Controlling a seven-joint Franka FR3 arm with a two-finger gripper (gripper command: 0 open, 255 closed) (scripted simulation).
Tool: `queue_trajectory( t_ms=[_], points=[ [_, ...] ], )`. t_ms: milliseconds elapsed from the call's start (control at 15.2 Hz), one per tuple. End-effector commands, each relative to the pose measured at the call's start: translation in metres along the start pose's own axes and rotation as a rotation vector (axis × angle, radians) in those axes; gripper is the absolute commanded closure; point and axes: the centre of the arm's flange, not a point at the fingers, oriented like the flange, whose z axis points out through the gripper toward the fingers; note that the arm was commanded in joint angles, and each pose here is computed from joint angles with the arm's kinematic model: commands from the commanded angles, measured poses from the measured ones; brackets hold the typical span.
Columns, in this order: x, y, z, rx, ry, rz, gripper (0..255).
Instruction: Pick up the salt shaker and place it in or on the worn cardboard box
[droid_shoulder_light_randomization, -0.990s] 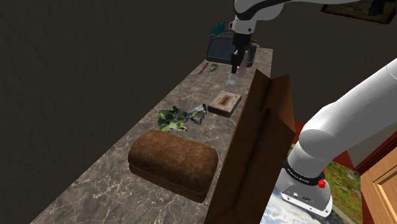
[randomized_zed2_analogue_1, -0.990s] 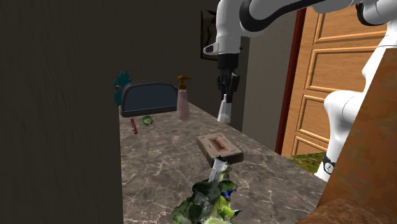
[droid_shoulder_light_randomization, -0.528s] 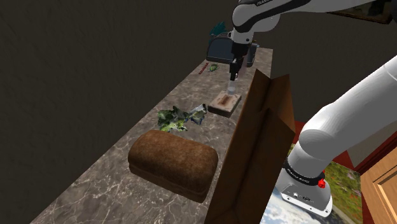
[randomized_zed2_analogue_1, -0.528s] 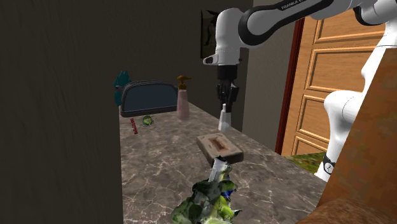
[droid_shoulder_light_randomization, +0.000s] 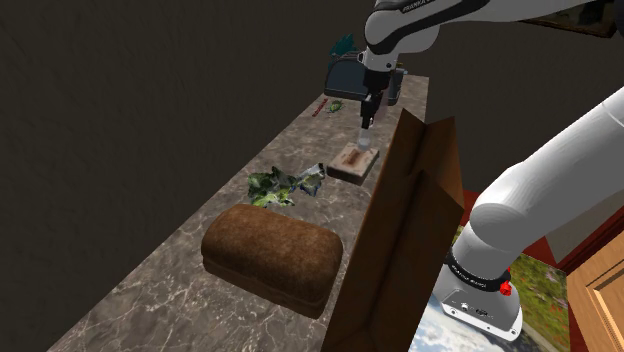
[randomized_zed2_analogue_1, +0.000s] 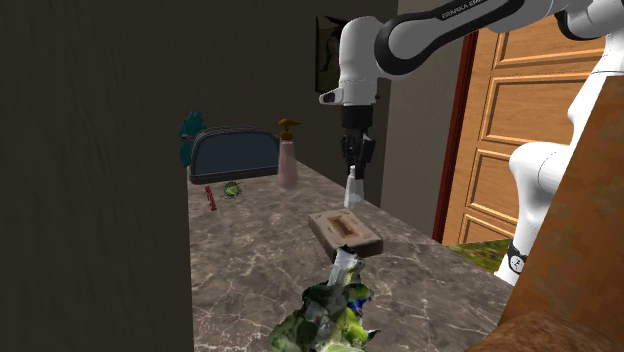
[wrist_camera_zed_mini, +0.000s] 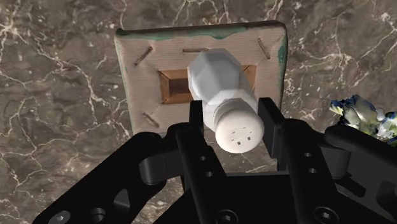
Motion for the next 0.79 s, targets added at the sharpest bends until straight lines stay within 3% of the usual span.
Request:
queue_trajectory(
  t_ms=[0, 330, 594, 726],
  points=[
    [0.0, 0.0, 0.0, 0.0, 0.0, 0.0, 0],
    [0.0, 0.0, 0.0, 0.0, 0.0, 0.0, 0],
    [0.0, 0.0, -0.05, 0.0, 0.0, 0.0, 0],
    [0.0, 0.0, -0.05, 0.0, 0.0, 0.0, 0]
  ],
)
